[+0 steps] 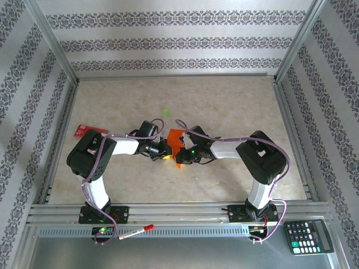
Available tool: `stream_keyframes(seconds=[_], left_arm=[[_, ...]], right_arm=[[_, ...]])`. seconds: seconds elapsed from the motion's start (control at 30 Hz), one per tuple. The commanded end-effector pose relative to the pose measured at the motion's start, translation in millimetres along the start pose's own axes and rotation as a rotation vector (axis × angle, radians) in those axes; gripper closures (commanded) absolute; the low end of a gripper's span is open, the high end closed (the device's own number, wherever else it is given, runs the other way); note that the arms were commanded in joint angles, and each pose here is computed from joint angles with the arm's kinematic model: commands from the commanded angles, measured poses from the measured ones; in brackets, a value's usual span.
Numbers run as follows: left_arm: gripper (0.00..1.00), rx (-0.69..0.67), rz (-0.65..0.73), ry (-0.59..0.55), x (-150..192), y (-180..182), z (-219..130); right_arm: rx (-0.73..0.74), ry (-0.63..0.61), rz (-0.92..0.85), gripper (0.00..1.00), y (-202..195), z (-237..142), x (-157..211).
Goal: Fold a paper plane with a square sheet of paper (pick it up from the middle)
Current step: Third fold the triangle at the center of the table.
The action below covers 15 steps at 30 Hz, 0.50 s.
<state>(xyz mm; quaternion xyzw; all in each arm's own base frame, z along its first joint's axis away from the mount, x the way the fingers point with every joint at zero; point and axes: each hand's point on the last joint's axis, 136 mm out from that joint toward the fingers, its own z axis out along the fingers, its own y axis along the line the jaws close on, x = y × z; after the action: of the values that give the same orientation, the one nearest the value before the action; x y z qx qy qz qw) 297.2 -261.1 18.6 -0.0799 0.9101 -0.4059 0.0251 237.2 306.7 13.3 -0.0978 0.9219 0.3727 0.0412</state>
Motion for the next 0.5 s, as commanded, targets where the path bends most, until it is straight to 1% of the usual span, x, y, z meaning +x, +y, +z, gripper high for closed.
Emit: stream_keyframes(seconds=[0.0,0.23,0.37,0.47], left_arm=[[1.0,-0.072,-0.002,-0.08,-26.9,17.6,-2.6],[1.0,-0.085,-0.008,-0.132,-52.4,21.0,-7.6],[1.0,-0.075,0.005,-0.167,-63.6,12.8,-18.8],[1.0,-0.048,0.022,-0.172,-61.2,1.5,-26.2]], right_arm=[[0.204,0.163,0.127,1.0,-60.5,0.0,59.9],[0.212,0.177,0.132,1.0,-64.5,-1.2,68.7],[0.214,0.18,0.134,1.0,-66.0,-1.9,71.5],[0.213,0.179,0.132,1.0,-66.1,-2.3,71.5]])
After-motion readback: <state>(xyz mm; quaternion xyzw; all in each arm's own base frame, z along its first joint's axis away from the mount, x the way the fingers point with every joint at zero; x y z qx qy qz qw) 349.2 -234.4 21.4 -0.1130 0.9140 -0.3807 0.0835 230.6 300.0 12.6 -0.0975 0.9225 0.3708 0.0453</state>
